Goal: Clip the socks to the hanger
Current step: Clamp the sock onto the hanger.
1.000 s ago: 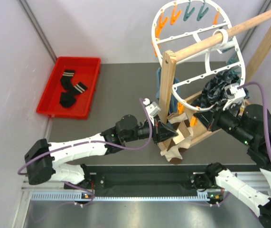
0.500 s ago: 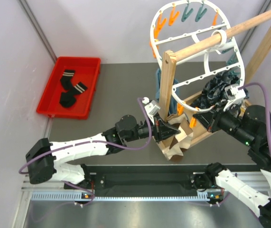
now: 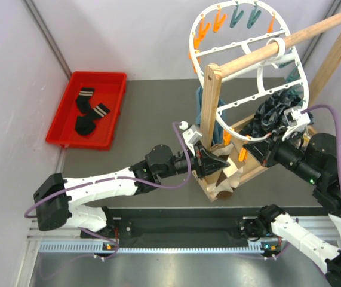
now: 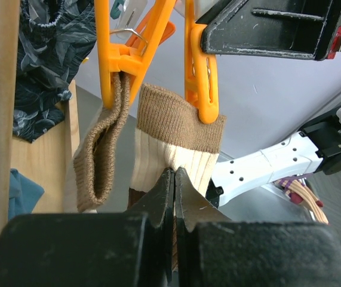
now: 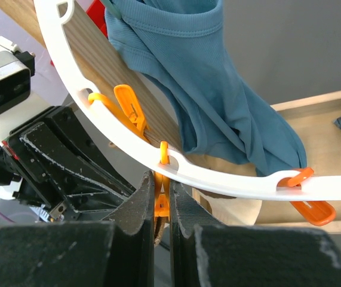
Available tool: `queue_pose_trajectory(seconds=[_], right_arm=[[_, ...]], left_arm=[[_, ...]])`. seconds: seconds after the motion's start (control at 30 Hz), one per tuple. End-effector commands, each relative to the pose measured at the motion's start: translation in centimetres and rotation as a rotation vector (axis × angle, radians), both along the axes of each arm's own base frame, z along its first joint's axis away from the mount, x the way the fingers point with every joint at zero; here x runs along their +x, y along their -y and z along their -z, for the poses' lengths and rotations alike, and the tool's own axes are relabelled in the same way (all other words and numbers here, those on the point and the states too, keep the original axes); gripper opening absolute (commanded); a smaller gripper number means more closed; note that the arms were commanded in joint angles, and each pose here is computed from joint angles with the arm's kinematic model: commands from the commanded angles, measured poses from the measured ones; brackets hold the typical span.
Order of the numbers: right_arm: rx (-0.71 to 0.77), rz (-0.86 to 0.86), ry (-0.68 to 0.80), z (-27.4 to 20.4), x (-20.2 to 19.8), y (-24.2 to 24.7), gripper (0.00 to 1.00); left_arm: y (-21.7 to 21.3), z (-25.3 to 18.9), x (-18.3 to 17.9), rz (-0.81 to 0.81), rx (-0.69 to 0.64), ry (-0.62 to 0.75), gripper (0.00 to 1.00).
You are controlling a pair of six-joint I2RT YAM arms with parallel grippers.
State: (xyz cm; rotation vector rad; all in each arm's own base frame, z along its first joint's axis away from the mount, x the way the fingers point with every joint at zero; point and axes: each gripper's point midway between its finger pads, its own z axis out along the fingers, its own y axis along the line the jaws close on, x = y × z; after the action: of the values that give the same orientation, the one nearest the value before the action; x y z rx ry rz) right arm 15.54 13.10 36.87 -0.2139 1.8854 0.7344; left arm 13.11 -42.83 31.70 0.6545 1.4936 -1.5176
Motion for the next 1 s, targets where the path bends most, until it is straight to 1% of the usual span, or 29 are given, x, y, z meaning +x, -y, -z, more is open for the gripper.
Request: queue_pose_trajectory(seconds=[0.0, 0.27, 0.5, 0.53, 0.6, 0.63, 0.73, 0.87, 0.9, 0.97], right_arm=[[0.021, -0.081, -0.021, 0.3, -1.1, -1.1, 0.0], [0.031, -0.089, -0.026, 0.1, -1.3, -1.2, 0.0], [0.031, -0.088, -0.024, 0.0, -1.4, -1.2, 0.01], [0.031, -0.086, -0.025, 0.0, -1.4, -1.1, 0.05], [0.03, -0.085, -0.023, -0.1, -1.4, -1.1, 0.1], [0.029, -0.084, -0.023, -0.2, -1.4, -1.1, 0.16], [0.027, -0.08, -0.019, -0.4, -1.3, -1.0, 0.29], [0.018, -0.075, -0.016, -0.6, -1.1, -1.0, 0.4], [0.016, -0.073, -0.01, -0.7, -1.1, -0.9, 0.46], [0.007, -0.059, -0.008, -0.9, -1.0, -0.6, 0.51]], left_arm=[[-0.1, -4.7, -0.2, -0.004, -0.129, 0.061, 0.0], [0.3, -5.3, 0.1, -0.019, -0.148, 0.071, 0.0], [0.5, -5.8, 0.4, -0.028, -0.137, 0.087, 0.0], [0.5, -5.9, 0.3, -0.027, -0.141, 0.083, 0.0], [0.5, -6.0, 0.4, -0.029, -0.143, 0.078, 0.0], [0.5, -5.9, 0.3, -0.029, -0.143, 0.071, 0.0], [0.4, -6.0, 0.5, -0.038, -0.144, 0.069, 0.0], [0.1, -6.3, 0.4, -0.043, -0.144, 0.072, 0.0], [0.1, -6.2, 0.5, -0.048, -0.139, 0.071, 0.0], [-0.1, -6.1, 0.6, -0.058, -0.133, 0.072, 0.0]])
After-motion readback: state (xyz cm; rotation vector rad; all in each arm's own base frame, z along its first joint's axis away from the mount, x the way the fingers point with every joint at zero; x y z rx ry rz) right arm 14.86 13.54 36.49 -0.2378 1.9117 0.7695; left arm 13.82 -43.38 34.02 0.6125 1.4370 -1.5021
